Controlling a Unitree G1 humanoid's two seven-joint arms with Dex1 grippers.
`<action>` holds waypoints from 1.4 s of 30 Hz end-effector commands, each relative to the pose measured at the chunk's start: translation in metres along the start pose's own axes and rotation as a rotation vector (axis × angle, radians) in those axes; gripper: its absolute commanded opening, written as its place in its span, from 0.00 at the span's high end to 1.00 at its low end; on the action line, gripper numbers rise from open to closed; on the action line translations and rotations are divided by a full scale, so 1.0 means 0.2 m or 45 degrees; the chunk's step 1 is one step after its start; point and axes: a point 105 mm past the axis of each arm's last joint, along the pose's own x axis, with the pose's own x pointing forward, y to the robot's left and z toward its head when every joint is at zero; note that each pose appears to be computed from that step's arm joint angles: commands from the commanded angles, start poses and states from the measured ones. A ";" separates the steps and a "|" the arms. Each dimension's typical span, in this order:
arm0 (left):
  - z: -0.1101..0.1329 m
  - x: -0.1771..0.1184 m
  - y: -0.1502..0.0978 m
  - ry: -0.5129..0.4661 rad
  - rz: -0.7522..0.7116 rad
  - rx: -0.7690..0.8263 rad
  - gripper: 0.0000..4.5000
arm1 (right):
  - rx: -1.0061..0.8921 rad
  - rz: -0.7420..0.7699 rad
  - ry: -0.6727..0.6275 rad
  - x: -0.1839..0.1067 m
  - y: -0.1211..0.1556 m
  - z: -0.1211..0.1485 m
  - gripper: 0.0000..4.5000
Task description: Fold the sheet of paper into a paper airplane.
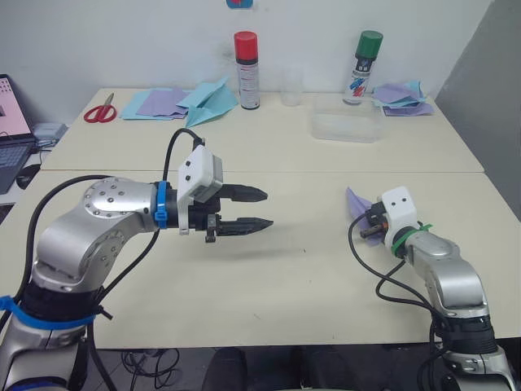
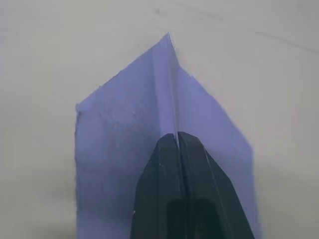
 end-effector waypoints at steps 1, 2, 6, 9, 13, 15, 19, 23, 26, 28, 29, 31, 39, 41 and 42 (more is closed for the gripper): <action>0.01 -0.03 0.03 0.016 -0.007 0.058 0.16 | 0.019 -0.062 -0.033 0.03 -0.03 0.04 1.00; 0.01 -0.04 0.04 0.019 -0.011 0.058 0.08 | 0.030 -0.065 -0.028 0.04 -0.03 0.03 1.00; 0.00 -0.05 0.07 0.025 0.056 0.077 0.00 | 0.093 -0.015 -0.059 0.06 -0.02 0.07 0.86; -0.01 -0.07 0.06 0.029 0.070 0.064 0.00 | 0.070 0.023 -0.117 0.03 -0.02 0.14 0.62; -0.05 -0.11 0.05 0.040 0.121 0.016 0.00 | -0.022 0.084 -0.229 -0.08 -0.02 0.28 0.31; -0.11 -0.16 0.07 0.063 0.191 -0.027 0.00 | -0.067 0.130 -0.259 -0.15 -0.02 0.33 0.13; -0.24 -0.30 0.10 0.147 0.341 -0.114 0.00 | -0.155 0.276 -0.260 -0.30 -0.09 0.36 0.01; -0.37 -0.48 0.12 0.257 0.516 -0.195 0.00 | -0.289 0.641 -0.237 -0.50 -0.15 0.31 0.01; -0.42 -0.66 0.15 0.330 0.692 -0.204 0.00 | -0.343 0.646 -0.142 -0.58 -0.32 0.25 0.01; -0.43 -0.76 0.17 0.344 0.791 -0.210 0.00 | -0.362 0.646 -0.118 -0.61 -0.37 0.23 0.01; -0.43 -0.79 0.17 0.356 0.816 -0.201 0.00 | -0.354 0.646 -0.124 -0.62 -0.38 0.23 0.01; -0.42 -0.83 0.17 0.357 0.861 -0.194 0.00 | -0.301 0.632 -0.163 -0.63 -0.39 0.25 0.01; -0.39 -0.84 0.19 0.317 0.929 -0.190 0.00 | -0.285 0.603 -0.206 -0.60 -0.38 0.25 0.01; -0.38 -0.83 0.19 0.317 0.921 -0.185 0.00 | -0.282 0.602 -0.209 -0.59 -0.38 0.25 0.01; -0.38 -0.82 0.18 0.317 0.919 -0.183 0.00 | -0.282 0.601 -0.210 -0.59 -0.38 0.25 0.01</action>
